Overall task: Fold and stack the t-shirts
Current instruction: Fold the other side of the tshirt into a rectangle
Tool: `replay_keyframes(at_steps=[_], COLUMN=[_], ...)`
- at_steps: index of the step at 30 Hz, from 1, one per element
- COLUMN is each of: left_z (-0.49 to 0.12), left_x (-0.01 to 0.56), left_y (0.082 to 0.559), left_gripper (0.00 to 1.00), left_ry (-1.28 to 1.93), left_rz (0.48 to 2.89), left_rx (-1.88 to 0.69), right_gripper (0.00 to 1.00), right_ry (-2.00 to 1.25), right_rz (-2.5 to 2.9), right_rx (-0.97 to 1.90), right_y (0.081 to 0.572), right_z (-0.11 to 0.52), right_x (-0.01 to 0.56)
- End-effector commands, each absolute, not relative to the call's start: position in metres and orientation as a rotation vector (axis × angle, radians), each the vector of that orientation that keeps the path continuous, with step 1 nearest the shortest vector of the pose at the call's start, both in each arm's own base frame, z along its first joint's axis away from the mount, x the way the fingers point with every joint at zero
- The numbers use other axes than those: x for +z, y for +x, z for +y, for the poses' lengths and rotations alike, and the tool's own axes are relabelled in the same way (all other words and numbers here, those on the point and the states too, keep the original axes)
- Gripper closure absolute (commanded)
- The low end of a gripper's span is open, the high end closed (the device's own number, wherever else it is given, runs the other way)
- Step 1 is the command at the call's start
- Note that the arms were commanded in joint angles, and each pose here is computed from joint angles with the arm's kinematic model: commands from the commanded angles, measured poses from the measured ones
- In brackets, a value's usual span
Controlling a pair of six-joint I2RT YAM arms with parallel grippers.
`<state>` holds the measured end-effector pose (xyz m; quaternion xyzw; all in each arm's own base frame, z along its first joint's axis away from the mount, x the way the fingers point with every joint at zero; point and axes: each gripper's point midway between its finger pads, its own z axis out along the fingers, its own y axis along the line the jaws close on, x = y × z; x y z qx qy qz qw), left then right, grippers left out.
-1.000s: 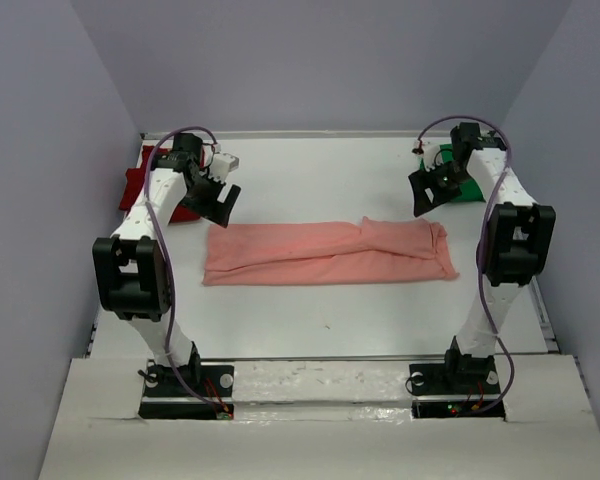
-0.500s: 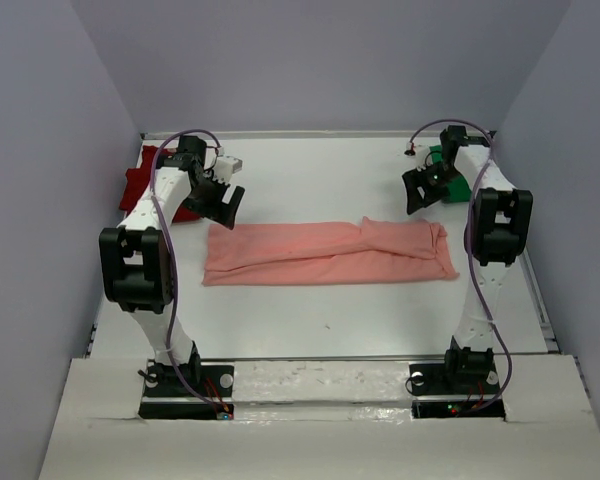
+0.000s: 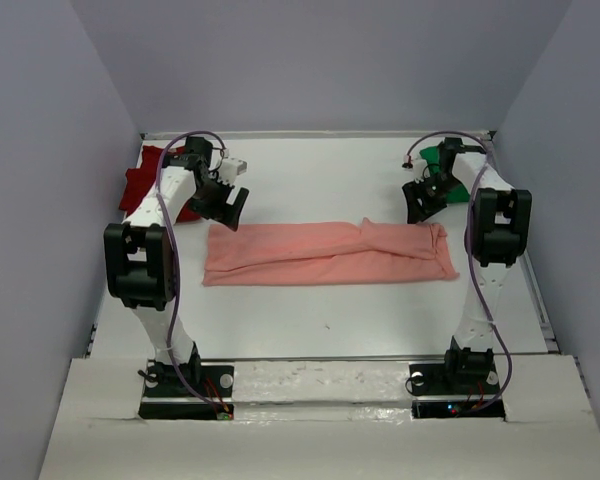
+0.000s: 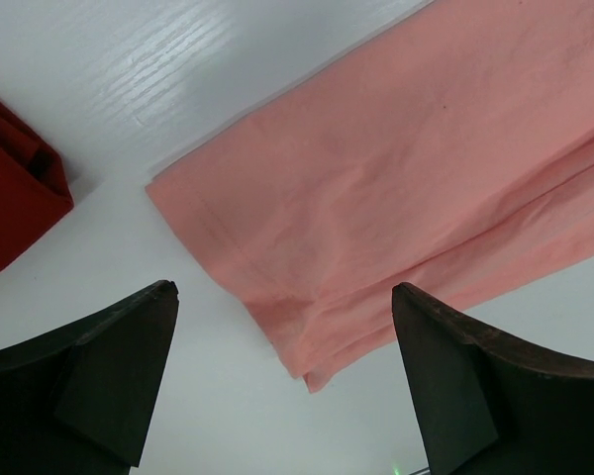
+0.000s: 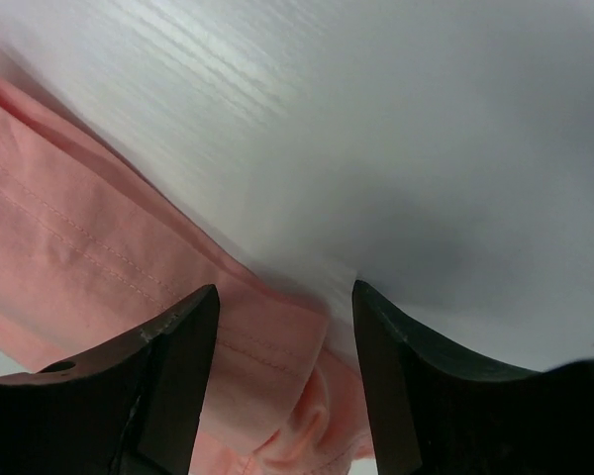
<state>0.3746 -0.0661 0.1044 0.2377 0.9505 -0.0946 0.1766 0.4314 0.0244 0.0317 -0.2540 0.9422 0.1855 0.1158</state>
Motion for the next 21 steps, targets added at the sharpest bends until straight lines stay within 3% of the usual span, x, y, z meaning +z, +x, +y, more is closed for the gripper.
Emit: replay_keyframes(at_steps=[1, 6, 8, 9, 10, 12, 21], left_z=[-0.066, -0.064, -0.063, -0.063, -0.063, -0.063, -0.064], left_x=[0.111, 0.109, 0.11, 0.11, 0.11, 0.111, 0.113], left_y=[0.369, 0.366, 0.367, 0.366, 0.367, 0.366, 0.367], left_gripper=[0.01, 0.01, 0.01, 0.01, 0.01, 0.01, 0.01], left_ry=[0.668, 0.673, 0.674, 0.671, 0.676, 0.676, 0.67], left_rz=[2.682, 2.689, 2.688, 2.689, 2.687, 2.686, 2.683], left_rx=[-0.253, -0.245, -0.234, -0.232, -0.233, -0.238, -0.24], right_gripper=[0.37, 0.36, 0.46, 0.55, 0.73, 0.97, 1.0], right_ry=[-0.755, -0.73, -0.729, -0.731, -0.731, -0.735, -0.725], right_rz=[2.728, 2.758, 2.757, 2.753, 2.756, 2.756, 2.722], right_rx=[0.481, 0.427, 0.437, 0.445, 0.452, 0.457, 0.442], right_y=[0.43, 0.436, 0.436, 0.435, 0.433, 0.431, 0.437], right_z=[0.017, 0.01, 0.011, 0.012, 0.013, 0.013, 0.014], right_x=[0.041, 0.033, 0.033, 0.033, 0.033, 0.033, 0.05])
